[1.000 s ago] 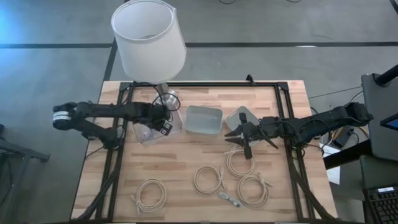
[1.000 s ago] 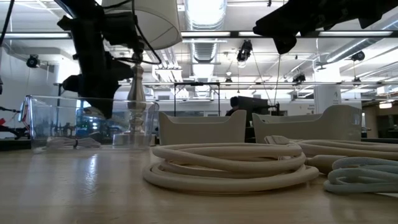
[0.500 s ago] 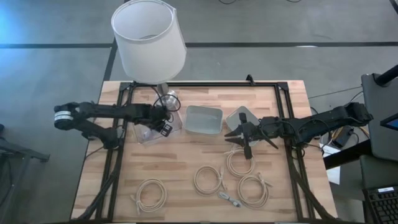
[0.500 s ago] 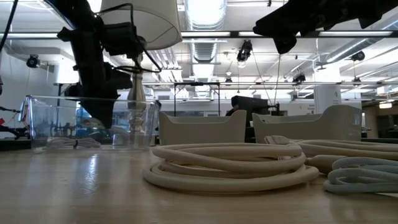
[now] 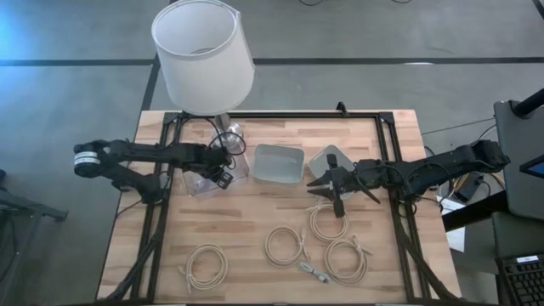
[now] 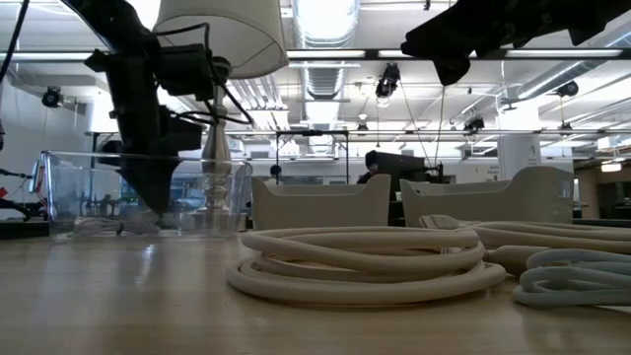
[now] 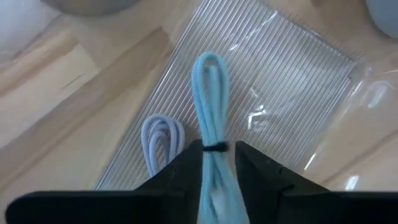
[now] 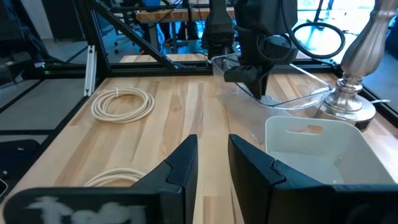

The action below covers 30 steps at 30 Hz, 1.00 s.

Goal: Pick & Place USB Port
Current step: Put the blue usb cable into the transparent bin

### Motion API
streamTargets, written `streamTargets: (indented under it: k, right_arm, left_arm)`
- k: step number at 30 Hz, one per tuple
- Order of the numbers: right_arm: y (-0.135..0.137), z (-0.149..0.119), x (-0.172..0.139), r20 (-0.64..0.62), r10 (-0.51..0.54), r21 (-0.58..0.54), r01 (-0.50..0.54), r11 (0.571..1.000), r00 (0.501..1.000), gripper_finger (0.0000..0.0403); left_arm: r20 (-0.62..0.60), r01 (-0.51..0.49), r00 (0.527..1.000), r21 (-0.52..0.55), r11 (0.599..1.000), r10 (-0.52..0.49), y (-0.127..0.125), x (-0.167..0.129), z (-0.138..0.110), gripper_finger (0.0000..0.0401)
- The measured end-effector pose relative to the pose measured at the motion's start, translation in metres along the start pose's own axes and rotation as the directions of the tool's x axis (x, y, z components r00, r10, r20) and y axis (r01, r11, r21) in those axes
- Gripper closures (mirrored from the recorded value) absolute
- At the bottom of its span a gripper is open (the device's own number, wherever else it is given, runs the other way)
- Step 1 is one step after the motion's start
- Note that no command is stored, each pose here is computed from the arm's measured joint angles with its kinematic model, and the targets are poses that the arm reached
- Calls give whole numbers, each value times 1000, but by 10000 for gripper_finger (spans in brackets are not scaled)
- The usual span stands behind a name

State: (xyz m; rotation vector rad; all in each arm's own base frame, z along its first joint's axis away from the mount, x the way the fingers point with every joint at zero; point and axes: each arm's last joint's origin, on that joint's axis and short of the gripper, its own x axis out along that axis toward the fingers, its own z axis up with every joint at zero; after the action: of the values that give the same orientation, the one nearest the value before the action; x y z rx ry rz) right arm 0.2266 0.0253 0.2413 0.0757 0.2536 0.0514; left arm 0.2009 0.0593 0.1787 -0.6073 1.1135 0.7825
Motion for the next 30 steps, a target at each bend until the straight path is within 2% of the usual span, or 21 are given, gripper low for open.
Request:
streamTargets:
  k: [9, 21, 26, 30]
  right_arm:
    - [0, 0, 0, 0, 0, 0, 0, 1000, 1000, 330]
    - [12, -2, 0, -4, 23, 81, -23, 996, 1000, 305]
    - [33, -9, 13, 10, 35, 77, -36, 996, 999, 291]
    - [54, 0, 34, -11, 91, 64, -90, 994, 996, 276]
  left_arm:
    - [38, 20, 999, 68, 997, -23, -3, -2, 4, 247]
    - [198, 115, 968, 201, 973, -155, -21, -50, 34, 264]
    - [274, 150, 932, 305, 940, -238, -30, -67, 36, 280]
    - [344, 178, 874, 429, 885, -343, -44, -78, 32, 288]
